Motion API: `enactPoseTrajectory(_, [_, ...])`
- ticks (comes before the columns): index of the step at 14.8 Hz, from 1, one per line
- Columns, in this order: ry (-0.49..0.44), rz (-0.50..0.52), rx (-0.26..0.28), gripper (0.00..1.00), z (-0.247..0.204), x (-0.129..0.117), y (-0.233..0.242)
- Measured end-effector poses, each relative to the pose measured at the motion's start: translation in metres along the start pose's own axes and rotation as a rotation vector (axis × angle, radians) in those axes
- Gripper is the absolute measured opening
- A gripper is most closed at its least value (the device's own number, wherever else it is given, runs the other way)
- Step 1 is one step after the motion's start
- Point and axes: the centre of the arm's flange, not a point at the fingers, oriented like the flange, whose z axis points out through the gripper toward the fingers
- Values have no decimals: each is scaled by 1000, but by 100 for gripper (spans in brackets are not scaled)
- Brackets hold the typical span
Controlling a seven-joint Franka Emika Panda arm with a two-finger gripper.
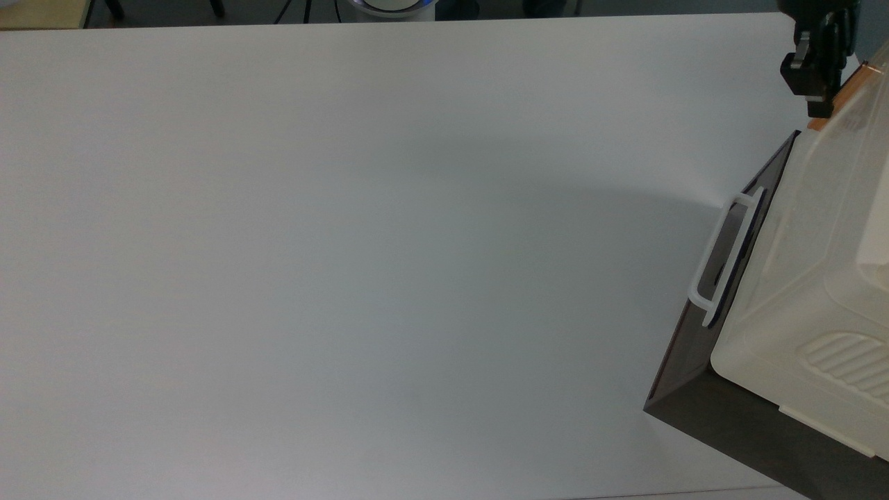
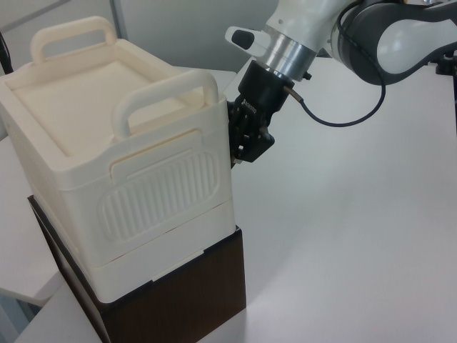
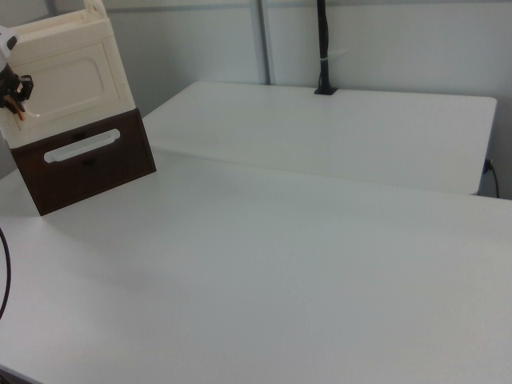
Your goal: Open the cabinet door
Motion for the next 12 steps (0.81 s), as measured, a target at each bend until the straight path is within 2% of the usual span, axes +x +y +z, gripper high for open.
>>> enactPoseTrajectory(7, [-9, 4, 3, 18, -2, -3, 2])
enactPoseTrajectory(12, [-76, 8, 26, 18, -18, -15, 14])
